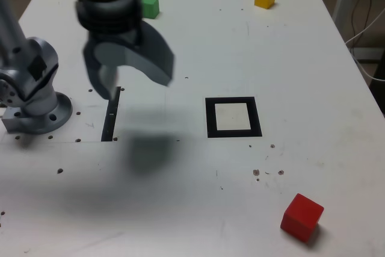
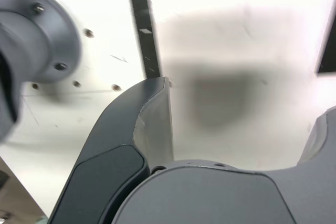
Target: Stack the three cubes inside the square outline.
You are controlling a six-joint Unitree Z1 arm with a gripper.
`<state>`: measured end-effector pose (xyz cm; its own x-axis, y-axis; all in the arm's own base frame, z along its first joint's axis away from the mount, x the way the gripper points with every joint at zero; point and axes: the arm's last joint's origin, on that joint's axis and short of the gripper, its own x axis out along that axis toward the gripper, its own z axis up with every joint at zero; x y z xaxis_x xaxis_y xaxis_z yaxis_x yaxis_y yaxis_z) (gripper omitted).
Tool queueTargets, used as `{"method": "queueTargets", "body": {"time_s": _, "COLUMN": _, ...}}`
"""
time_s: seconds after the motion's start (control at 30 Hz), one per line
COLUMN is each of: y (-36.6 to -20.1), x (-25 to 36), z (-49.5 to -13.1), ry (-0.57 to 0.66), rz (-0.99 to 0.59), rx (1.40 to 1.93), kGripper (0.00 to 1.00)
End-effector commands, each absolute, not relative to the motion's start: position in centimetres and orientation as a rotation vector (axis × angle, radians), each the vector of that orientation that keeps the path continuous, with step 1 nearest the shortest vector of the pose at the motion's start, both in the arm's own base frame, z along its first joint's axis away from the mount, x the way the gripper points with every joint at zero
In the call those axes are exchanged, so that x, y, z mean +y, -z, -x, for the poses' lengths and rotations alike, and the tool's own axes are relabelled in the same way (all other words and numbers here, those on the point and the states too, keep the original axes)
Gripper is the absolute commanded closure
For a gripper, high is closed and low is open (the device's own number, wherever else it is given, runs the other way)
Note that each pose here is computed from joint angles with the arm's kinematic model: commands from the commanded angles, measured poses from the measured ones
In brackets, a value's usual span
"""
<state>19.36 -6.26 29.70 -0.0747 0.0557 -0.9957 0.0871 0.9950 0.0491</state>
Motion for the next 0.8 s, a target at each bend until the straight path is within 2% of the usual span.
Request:
{"method": "queueTargets", "body": {"time_s": 0.0, "y": -31.2, "x": -7.5, "z": -21.8, "ry": 0.046, "rz": -0.117, "rx": 1.588, "kGripper": 0.07}}
{"method": "queueTargets", "body": {"time_s": 0.23, "y": -32.2, "x": -9.0, "z": -23.7, "ry": 0.053, "rz": -0.134, "rx": 1.552, "kGripper": 0.07}}
{"method": "queueTargets", "body": {"time_s": 0.63, "y": -33.8, "x": -15.7, "z": -28.3, "ry": 0.144, "rz": -0.216, "rx": 1.546, "kGripper": 0.07}}
{"method": "queueTargets", "body": {"time_s": 0.77, "y": -33.7, "x": -18.3, "z": -30.2, "ry": 0.169, "rz": -0.250, "rx": 1.553, "kGripper": 0.07}}
